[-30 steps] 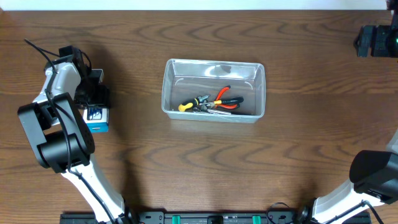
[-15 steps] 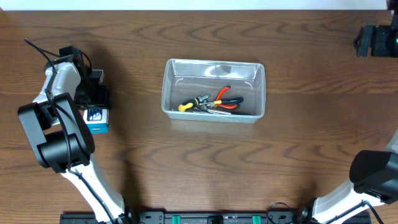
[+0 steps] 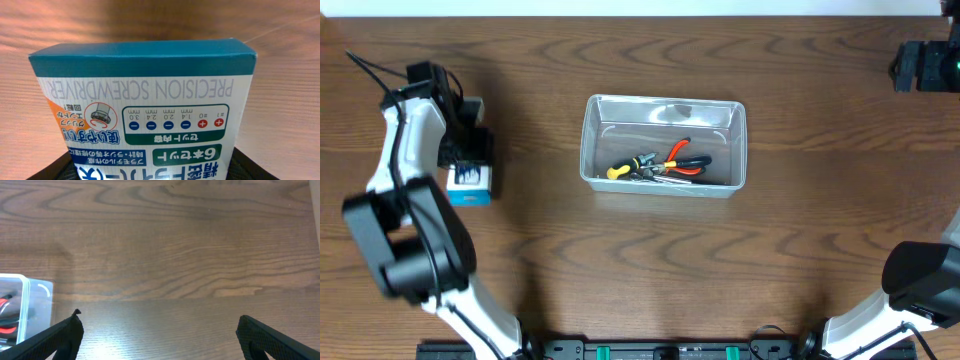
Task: Pack container
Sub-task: 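Carry the box over the container and lower it inside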
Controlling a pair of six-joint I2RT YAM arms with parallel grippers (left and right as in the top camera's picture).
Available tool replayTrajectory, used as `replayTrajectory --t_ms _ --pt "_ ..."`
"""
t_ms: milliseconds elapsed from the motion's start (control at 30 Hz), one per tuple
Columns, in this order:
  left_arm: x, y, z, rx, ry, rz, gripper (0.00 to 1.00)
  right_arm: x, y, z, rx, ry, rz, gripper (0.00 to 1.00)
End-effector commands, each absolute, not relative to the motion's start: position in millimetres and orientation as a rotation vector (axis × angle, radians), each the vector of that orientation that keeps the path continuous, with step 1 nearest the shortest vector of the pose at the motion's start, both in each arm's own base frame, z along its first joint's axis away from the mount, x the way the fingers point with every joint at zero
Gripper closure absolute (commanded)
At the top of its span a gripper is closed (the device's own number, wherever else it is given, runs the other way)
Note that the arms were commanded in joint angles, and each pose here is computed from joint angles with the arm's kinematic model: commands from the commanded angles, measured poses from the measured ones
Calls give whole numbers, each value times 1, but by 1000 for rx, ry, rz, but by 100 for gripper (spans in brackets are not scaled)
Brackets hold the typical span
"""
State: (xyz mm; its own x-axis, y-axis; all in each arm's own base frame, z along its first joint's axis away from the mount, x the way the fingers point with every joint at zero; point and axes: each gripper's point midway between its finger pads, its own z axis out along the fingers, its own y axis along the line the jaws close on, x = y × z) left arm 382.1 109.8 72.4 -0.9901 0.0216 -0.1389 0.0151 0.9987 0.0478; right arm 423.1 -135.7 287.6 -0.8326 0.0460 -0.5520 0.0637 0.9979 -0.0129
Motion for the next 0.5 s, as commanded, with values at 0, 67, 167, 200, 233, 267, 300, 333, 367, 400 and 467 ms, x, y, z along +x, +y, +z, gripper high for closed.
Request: replayTrajectory --t_ms 0,67,167,200,233,267,300,333,367,400,467 --pt "390 84 133 120 2844 102 94 423 -131 289 50 2554 -35 1" --pt "392 61 163 217 2757 117 94 423 -131 289 49 2554 -35 1" --pt "392 11 204 475 2611 133 94 423 -131 289 50 2554 -35 1" --pt "391 -10 217 575 2546 134 94 423 -131 289 50 2554 -35 1" --pt "391 -30 227 654 2487 131 94 422 -131 289 50 2554 -35 1" --pt "390 -54 237 745 2418 123 94 423 -131 289 50 2554 -35 1" --pt "388 -79 245 850 2348 116 94 423 -131 289 50 2554 -35 1" --pt "387 -101 249 949 2285 113 95 423 -131 289 50 2554 -35 1" --pt "385 -121 252 1038 2225 109 94 423 -131 289 51 2554 -35 1" --pt "383 -144 253 1129 2160 104 94 422 -131 289 50 2554 -34 1" --pt "380 -183 250 1261 2059 87 94 422 -131 289 50 2556 -33 1"
